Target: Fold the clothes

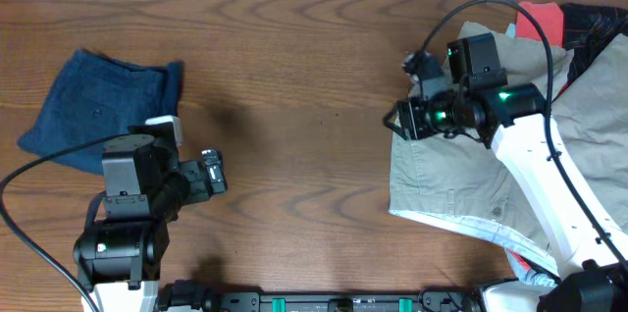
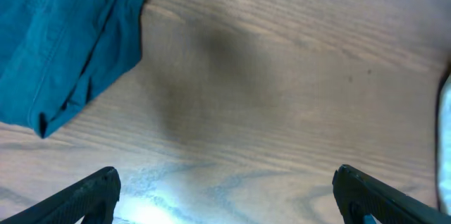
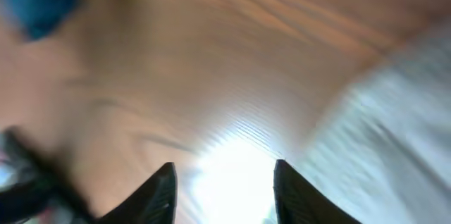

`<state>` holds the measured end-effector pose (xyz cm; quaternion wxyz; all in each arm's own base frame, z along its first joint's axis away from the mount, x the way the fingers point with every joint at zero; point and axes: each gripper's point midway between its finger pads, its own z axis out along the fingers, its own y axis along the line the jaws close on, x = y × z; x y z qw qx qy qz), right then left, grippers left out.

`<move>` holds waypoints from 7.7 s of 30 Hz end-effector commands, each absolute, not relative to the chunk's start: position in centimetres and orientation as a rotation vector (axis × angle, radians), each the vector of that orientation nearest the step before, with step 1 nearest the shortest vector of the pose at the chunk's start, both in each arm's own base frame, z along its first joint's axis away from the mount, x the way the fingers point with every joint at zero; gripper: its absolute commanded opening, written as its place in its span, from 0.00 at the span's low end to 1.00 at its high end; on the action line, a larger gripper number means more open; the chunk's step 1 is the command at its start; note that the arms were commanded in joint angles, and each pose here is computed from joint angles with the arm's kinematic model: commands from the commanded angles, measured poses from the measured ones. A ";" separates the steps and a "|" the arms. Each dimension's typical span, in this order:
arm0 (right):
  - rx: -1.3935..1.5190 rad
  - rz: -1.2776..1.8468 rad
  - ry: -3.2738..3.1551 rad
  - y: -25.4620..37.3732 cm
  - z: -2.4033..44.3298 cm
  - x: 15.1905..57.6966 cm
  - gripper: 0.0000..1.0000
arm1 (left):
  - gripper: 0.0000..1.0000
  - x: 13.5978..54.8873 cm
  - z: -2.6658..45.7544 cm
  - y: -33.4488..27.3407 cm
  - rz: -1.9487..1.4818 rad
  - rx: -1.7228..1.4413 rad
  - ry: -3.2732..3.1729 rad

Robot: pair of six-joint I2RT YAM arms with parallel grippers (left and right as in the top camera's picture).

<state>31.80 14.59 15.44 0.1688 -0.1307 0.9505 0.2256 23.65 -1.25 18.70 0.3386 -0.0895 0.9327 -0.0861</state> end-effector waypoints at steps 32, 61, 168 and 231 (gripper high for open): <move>-0.353 -0.076 3.277 13.5 -1.4 21.8 0.33 | 0.98 24.5 15.9 -4.2 -0.470 -0.285 2.585; -0.986 0.773 2.715 32.6 12.7 25.0 0.57 | 0.98 24.5 15.9 -4.2 -0.470 -0.285 2.585; 0.193 0.069 3.031 5.0 14.1 30.9 0.99 | 0.98 33.8 13.4 -0.9 -0.418 -0.833 2.874; 1.592 -0.283 2.443 -18.2 -0.4 23.8 0.26 | 0.98 16.6 3.7 -5.1 -0.514 -1.431 2.871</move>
